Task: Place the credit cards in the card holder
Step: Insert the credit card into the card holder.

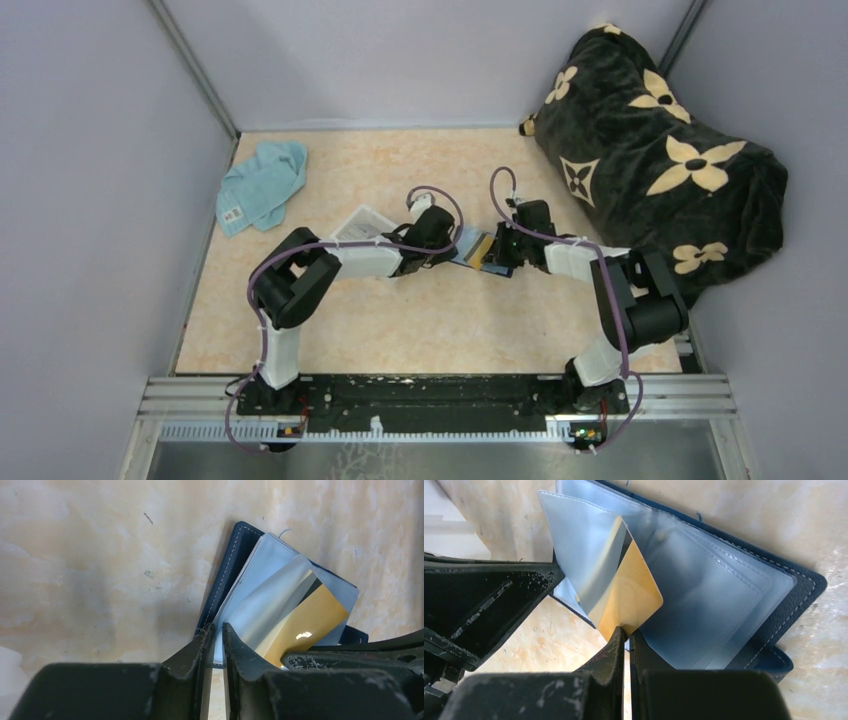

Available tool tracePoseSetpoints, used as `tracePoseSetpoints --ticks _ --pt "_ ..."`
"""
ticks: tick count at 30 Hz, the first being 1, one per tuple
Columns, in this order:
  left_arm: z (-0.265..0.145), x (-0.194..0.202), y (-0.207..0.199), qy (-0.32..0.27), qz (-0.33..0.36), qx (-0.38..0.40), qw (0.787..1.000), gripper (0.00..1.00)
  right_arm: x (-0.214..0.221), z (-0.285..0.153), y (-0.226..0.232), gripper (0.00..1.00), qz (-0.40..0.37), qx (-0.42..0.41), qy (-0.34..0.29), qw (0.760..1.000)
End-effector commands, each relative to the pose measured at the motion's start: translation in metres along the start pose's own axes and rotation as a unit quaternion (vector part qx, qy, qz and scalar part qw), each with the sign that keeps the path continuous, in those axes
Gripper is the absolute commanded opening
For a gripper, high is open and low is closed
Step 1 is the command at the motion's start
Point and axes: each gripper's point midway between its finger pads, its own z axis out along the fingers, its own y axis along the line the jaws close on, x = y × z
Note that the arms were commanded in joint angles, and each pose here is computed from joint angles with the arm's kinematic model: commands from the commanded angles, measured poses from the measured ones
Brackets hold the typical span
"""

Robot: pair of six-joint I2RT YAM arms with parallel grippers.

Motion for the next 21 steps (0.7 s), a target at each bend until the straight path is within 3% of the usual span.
tracePoseSetpoints --ticks 1,9,21 --pt "-0.026 0.075 0.204 0.129 0.123 -0.318 0.931 0.25 0.038 0.002 -0.013 0.00 0.000 0.026 0.067 0.997" --pt "-0.031 0.067 0.201 0.118 0.119 -0.318 0.933 0.34 0.020 0.004 -0.012 0.00 0.014 0.027 0.049 0.998" --pt "-0.019 0.068 0.196 0.125 0.127 -0.312 0.933 0.31 0.004 -0.005 -0.009 0.00 0.038 0.002 0.054 0.998"
